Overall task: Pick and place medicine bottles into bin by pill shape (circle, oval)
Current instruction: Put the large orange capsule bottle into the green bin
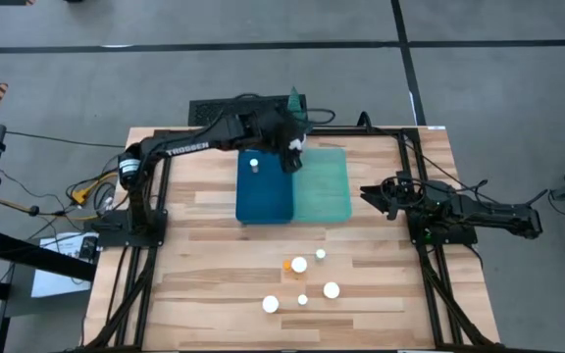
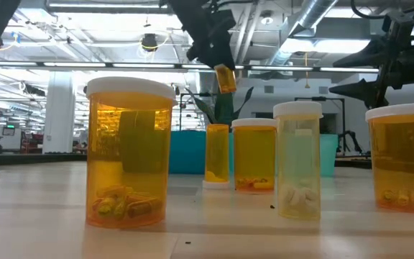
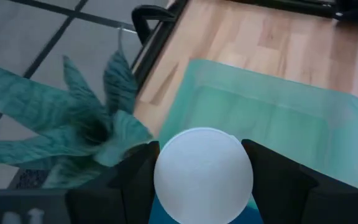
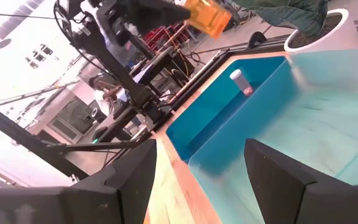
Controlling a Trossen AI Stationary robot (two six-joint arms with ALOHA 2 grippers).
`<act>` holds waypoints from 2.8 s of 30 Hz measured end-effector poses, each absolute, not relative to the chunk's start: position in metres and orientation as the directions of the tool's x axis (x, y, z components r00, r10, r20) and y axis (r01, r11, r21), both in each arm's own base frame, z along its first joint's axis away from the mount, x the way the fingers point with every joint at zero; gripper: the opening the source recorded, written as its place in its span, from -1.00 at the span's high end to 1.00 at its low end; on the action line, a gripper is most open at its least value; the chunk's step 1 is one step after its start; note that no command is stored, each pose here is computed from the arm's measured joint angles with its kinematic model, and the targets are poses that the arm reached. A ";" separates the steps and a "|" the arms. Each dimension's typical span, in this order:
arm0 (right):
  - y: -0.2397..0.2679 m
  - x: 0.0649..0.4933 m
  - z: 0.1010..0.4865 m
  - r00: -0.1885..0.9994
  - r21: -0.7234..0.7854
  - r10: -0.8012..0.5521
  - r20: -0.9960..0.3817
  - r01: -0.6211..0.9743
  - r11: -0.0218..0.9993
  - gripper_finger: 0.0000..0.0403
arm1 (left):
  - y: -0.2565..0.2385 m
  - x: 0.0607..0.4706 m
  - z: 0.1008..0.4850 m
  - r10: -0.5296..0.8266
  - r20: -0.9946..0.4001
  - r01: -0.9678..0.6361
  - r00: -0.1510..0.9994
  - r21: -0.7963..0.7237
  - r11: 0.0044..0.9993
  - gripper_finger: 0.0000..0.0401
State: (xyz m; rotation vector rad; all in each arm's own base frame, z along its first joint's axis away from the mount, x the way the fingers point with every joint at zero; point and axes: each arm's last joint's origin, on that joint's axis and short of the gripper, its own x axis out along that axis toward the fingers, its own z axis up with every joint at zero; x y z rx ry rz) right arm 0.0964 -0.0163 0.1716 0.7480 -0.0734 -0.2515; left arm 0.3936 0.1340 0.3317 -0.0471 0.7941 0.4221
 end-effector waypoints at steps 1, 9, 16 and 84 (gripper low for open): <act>-0.016 0.096 0.172 0.967 0.681 -0.252 -0.023 0.200 0.705 -0.27 | 0.136 0.395 0.330 0.351 -0.698 -0.382 0.624 0.119 0.916 -0.07; -0.017 0.096 0.172 0.965 0.681 -0.263 -0.017 0.204 0.703 -0.27 | 0.143 0.413 0.304 0.292 -0.725 -0.338 0.624 0.087 0.937 -0.07; -0.017 0.096 0.172 0.964 0.687 -0.267 -0.022 0.208 0.696 -0.27 | 0.147 0.427 0.273 0.239 -0.768 -0.305 0.594 0.060 0.951 -0.07; -0.017 0.096 0.172 0.965 0.707 -0.261 -0.022 0.200 0.679 -0.27 | 0.149 0.456 0.189 0.189 -0.857 -0.195 0.479 0.106 0.975 -0.09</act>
